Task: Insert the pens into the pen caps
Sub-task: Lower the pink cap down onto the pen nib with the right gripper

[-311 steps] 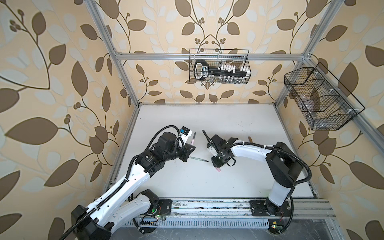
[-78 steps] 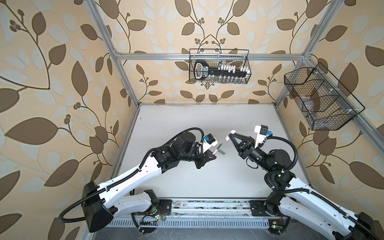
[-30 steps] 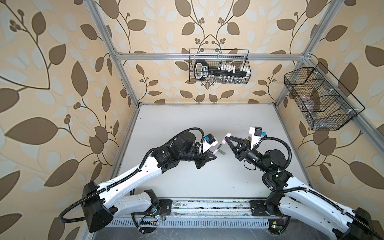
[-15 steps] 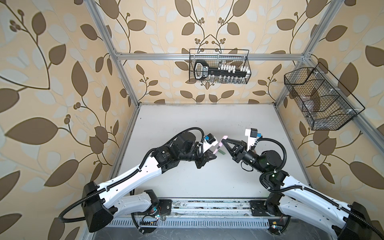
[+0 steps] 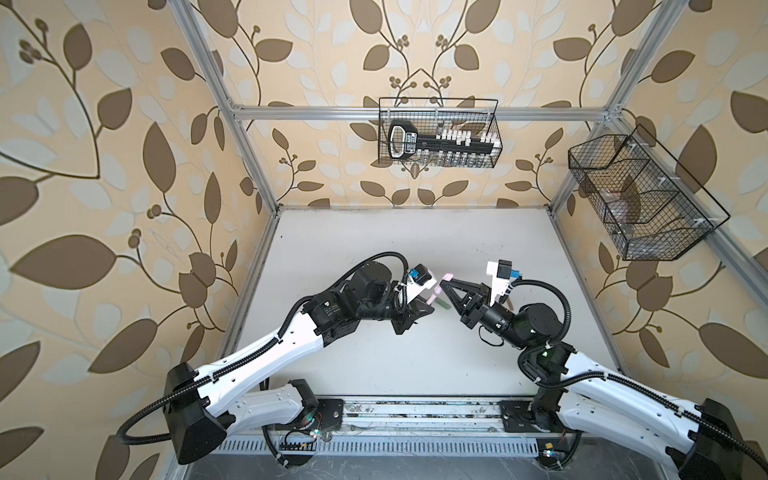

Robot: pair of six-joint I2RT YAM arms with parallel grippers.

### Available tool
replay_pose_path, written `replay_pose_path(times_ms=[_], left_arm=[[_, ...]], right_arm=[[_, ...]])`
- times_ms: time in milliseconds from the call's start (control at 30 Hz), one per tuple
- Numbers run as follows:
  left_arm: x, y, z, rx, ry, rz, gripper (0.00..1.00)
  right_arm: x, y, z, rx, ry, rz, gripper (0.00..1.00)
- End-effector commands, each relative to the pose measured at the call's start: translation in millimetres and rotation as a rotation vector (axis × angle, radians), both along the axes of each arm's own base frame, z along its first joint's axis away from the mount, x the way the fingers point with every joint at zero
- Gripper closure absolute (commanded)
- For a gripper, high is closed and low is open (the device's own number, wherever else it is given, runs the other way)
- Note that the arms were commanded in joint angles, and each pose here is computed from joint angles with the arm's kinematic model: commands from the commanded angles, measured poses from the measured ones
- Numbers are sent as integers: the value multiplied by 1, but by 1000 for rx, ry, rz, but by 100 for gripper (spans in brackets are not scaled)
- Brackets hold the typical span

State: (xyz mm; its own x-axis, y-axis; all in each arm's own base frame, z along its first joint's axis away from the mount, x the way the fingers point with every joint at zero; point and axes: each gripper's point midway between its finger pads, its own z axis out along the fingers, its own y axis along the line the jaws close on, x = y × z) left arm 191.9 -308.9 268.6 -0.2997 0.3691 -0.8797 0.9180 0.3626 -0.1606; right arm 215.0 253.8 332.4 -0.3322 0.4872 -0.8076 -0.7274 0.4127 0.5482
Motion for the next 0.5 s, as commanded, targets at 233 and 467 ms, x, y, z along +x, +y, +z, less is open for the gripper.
replay_pose_path(times_ms=[233,467], left_arm=[[17,-13,57,-108,-149,8,100],[16,-12,42,-81,-107,8,100]], right_arm=[[-12,10,-12,-169,-5,41,54],[-19,6,-2,-156,7,173,38]])
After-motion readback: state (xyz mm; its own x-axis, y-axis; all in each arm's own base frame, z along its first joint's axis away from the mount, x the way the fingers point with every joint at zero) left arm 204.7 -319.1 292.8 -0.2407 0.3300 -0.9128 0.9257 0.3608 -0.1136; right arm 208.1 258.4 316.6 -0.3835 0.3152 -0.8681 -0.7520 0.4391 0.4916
